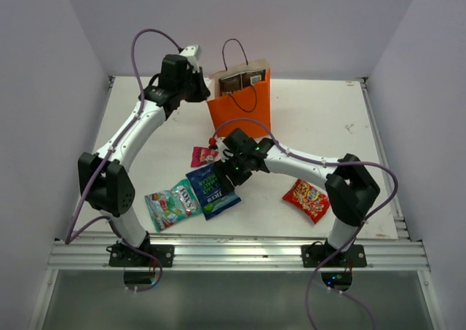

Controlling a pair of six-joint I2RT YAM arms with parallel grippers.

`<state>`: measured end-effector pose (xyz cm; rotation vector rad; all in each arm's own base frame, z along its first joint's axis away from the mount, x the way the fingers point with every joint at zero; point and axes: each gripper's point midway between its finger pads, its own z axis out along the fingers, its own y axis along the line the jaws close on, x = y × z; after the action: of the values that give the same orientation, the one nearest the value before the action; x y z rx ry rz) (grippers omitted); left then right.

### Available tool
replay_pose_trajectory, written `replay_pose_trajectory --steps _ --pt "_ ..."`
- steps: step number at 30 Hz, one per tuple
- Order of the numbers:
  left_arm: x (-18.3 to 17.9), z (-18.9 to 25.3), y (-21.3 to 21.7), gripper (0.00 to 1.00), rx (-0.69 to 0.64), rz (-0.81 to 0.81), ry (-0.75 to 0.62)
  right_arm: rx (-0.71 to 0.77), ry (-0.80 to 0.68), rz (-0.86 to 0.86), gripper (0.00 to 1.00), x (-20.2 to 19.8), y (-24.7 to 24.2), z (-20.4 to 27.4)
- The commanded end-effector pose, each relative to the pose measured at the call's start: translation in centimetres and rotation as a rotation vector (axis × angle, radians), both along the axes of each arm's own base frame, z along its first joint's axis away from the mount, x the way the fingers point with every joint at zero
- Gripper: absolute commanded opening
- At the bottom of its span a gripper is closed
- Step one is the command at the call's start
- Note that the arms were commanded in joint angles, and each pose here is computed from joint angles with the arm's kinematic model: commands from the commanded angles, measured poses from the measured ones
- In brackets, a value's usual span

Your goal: Place the snacks into the paper bag

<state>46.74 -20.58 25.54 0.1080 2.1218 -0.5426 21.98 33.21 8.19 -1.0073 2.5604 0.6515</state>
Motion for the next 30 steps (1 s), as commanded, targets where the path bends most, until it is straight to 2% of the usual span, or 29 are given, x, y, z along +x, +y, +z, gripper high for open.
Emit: replay_pose_trajectory --steps 1,11,13,14,15,16,18,19,21,24,26,29,30 --pt "-1.0 2.0 0.6 0.0 -0.016 0.022 -0.04 0.084 -0.016 0.033 0.61 0.2 1.8 0.2" --pt "-1.9 3.2 1.0 0.0 -0.016 0.024 -0.063 -0.008 0.039 0.012 0.6 -1.2 -0.5 -4.8" --pt "-1.9 3.1 1.0 0.0 -0.017 0.025 -0.061 -0.011 0.049 0.011 0.56 -1.5 -0.7 -5.1" --pt "-2.0 3.2 0.9 0.0 -0.018 0.02 -0.063 -0.013 0.053 0.012 0.51 -1.7 -0.7 -5.2" --pt "-1.9 3.2 1.0 0.0 -0.017 0.023 -0.063 -0.011 0.056 0.012 0.36 -1.7 -0.7 -5.2" --pt "-2.0 3.1 1.0 0.0 -0.017 0.022 -0.062 -0.005 0.058 0.015 0.27 -1.8 -0.6 -5.1" --pt "-2.0 3.1 1.0 0.0 -0.02 0.02 -0.062 0.007 0.059 0.022 0.0 -1.9 -0.5 -4.6" --pt "-2.0 2.9 0.9 0.0 -0.019 0.018 -0.057 0.014 0.052 0.02 0.0 -1.9 -0.5 -3.8" --pt "-2.1 2.9 0.9 0.0 -0.022 0.018 -0.056 0.017 0.012 0.01 0.0 -1.3 -0.6 -2.1" --pt "-2.2 2.8 0.9 0.0 -0.024 0.016 -0.055 0.046 -0.103 -0.02 0.0 -0.1 -1.0 4.3" --pt "-2.2 2.6 0.9 0.0 -0.021 0.015 -0.053 0.101 -0.2 -0.037 0.0 0.3 -1.4 11.2" --pt "-2.2 2.4 0.8 0.0 -0.025 0.014 -0.05 0.096 -0.299 -0.079 0.0 0.6 -3.4 17.6" --pt "-2.2 2.5 0.9 0.0 -0.026 0.016 -0.052 0.154 -0.367 -0.093 0.0 1.3 -3.3 22.0"
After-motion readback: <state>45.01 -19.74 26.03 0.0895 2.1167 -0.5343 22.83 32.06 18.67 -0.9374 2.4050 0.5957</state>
